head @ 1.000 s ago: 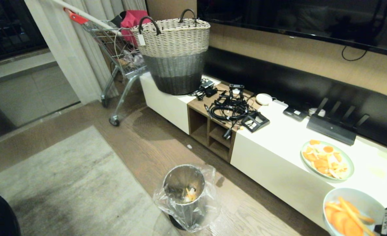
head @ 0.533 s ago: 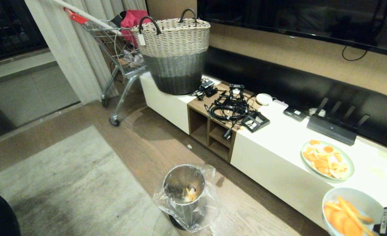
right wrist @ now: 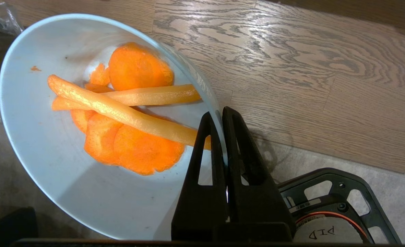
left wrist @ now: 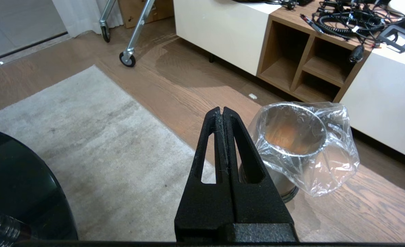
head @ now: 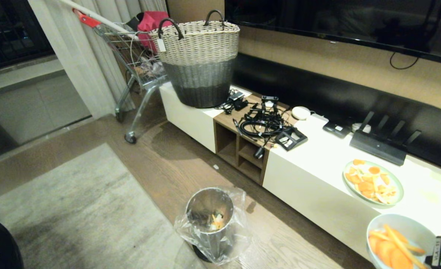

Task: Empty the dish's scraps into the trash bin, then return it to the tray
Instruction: Move the bowl over the trash can

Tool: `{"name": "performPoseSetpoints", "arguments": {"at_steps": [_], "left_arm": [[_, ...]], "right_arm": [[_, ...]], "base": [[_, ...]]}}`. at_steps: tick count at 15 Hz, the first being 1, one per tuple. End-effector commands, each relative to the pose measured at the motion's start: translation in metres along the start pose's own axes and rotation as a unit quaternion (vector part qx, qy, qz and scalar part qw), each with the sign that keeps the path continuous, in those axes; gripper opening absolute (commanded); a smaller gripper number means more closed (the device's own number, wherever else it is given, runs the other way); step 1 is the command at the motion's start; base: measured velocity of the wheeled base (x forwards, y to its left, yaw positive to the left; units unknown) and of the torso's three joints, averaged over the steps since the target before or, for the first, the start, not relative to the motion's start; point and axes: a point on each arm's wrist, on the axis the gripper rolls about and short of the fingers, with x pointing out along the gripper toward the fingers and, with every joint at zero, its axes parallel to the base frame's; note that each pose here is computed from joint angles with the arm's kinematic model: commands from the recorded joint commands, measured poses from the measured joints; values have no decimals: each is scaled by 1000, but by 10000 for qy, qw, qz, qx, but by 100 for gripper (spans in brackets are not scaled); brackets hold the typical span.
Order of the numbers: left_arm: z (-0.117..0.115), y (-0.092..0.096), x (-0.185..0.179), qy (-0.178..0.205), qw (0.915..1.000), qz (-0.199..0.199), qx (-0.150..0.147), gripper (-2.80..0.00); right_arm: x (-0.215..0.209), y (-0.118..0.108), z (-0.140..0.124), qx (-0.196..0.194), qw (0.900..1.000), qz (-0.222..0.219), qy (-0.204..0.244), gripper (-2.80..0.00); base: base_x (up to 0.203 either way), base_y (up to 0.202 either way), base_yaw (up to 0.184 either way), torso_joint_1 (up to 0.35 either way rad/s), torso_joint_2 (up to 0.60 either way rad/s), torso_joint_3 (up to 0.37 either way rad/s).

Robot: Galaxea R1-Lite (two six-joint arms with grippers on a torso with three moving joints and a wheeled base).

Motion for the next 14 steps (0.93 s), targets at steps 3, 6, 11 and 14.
{"name": "performPoseSetpoints", "arguments": {"at_steps": [3,6,11,14], "left_arm": [[0,0,0,-4,10000,2,-2,-280],[0,0,0,-4,10000,-6,-2,-280],[0,0,0,-4,10000,-13,-2,-280],[0,0,0,-4,10000,-21,5,-280]], "right_arm": [[2,-2,-3,10,10000,-70,43,-280],[3,-4,-5,-1,9999,-105,69,-280],[3,-5,-6,1,9999,-99,64,-280],[3,-5,-6,-5,9999,-104,46,-280]], "base": [[0,0,0,0,0,0],[0,0,0,0,0,0],[0,0,0,0,0,0],[0,0,0,0,0,0]]}}
